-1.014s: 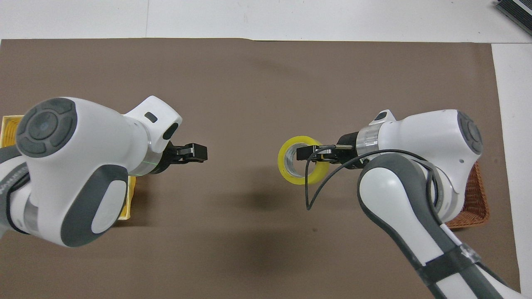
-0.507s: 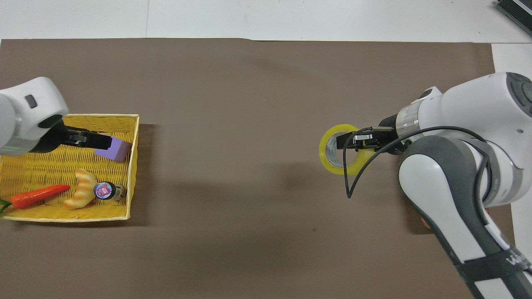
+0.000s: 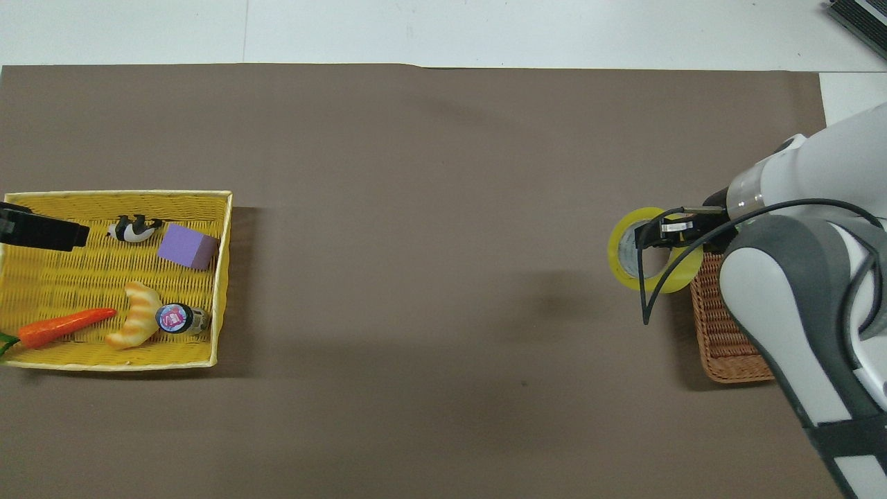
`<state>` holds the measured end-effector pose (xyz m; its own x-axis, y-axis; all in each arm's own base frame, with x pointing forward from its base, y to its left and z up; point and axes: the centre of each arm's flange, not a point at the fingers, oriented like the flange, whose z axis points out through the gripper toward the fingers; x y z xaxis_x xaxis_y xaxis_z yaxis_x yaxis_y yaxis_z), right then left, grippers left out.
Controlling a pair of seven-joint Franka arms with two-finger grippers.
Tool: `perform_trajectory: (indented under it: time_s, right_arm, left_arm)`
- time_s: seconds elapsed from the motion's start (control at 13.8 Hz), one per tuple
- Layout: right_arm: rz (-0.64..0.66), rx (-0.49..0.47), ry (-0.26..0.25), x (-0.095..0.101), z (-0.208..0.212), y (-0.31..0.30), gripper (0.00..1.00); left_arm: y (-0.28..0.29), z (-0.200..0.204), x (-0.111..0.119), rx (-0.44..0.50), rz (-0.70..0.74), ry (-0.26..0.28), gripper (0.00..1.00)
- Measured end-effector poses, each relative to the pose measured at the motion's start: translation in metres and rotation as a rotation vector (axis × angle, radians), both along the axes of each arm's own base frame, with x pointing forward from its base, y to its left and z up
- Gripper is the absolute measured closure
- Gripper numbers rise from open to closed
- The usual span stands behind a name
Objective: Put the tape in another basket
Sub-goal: 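Carry the tape to the wicker basket while the left gripper withdraws, then lower the tape into the wicker basket and open the right gripper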
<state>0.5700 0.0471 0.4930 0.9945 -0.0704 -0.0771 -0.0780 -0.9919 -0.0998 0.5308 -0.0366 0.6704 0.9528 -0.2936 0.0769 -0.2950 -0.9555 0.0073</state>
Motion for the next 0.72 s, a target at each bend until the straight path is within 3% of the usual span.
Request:
perform_trajectory:
  time_s: [0.36,0.72]
  right_arm:
    - [-0.092,-0.083,0.05,-0.009,-0.026,-0.088,1.0]
    - [-0.06,-0.138,0.1,-0.031,-0.085,-0.143,1.0]
  left_arm:
    - [0.0,0.0,0.007,0.001,-0.001,0.028,0.0]
    - [0.0,-0.001,0.006,0.001,-0.001,0.036,0.0]
